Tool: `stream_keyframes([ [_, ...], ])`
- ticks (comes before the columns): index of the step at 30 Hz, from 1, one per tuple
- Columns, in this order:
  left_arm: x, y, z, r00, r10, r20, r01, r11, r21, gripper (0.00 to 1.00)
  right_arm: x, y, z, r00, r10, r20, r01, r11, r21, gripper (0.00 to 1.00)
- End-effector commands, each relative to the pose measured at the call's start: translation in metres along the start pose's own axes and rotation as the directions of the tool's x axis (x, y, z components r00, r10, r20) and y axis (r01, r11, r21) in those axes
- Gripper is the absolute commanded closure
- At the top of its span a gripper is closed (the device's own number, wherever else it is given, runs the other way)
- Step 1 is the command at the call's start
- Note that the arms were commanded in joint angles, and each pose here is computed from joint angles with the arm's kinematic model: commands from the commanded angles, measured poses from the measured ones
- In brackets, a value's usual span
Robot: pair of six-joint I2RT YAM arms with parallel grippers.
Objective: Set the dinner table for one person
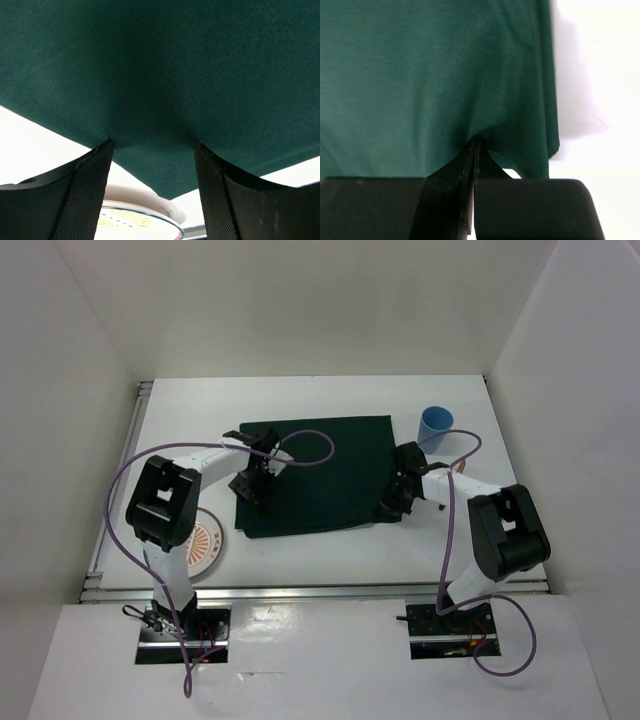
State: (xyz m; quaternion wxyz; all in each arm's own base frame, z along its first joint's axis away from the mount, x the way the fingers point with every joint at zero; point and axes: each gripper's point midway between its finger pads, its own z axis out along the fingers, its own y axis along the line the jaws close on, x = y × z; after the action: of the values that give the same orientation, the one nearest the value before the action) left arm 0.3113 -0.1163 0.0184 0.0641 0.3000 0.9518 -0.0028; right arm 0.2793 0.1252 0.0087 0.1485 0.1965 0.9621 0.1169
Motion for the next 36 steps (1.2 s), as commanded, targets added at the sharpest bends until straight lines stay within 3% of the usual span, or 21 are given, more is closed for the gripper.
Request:
stream_keyframes([
  [1,-0.041,0.027,-0.004,0.993,-0.013,0.113,0.027,0.992,-0.126,0.28,0.010,-0.009,0.034,0.999,0.011,-0.035,-0.009,0.999,0.049,1.00],
  [8,-0.035,0.029,0.003,0.996,-0.032,0.080,0.041,0.992,-0.119,0.28,0.015,0.001,0.023,0.999,0.034,-0.035,-0.034,0.999,-0.004,1.00],
  [15,-0.020,0.029,0.001,0.996,-0.060,0.062,0.066,0.993,-0.099,0.28,0.018,-0.030,0.014,1.000,-0.001,-0.016,0.003,0.993,0.115,1.00],
  [23,-0.006,0.022,-0.005,0.995,-0.081,0.056,0.084,0.995,-0.058,0.28,0.011,-0.041,-0.010,0.999,-0.020,0.041,0.014,0.988,0.153,1.00],
  [27,-0.015,0.019,-0.024,0.989,-0.089,0.114,0.095,0.995,-0.044,0.26,-0.001,-0.029,-0.020,0.995,-0.065,0.072,0.057,0.992,0.109,1.00],
  [29,-0.021,0.020,-0.036,0.982,-0.112,0.155,0.120,0.992,-0.047,0.23,-0.012,-0.013,-0.027,0.988,-0.121,0.092,0.117,0.992,0.054,0.95],
  [33,-0.045,0.025,-0.088,0.948,-0.133,0.289,0.156,0.986,-0.058,0.21,-0.046,0.022,-0.059,0.966,-0.166,0.199,0.178,0.983,-0.041,0.91],
  [36,-0.052,0.035,-0.142,0.909,-0.085,0.408,0.145,0.982,-0.120,0.20,-0.063,0.049,-0.092,0.945,-0.183,0.272,0.222,0.967,-0.123,0.78],
])
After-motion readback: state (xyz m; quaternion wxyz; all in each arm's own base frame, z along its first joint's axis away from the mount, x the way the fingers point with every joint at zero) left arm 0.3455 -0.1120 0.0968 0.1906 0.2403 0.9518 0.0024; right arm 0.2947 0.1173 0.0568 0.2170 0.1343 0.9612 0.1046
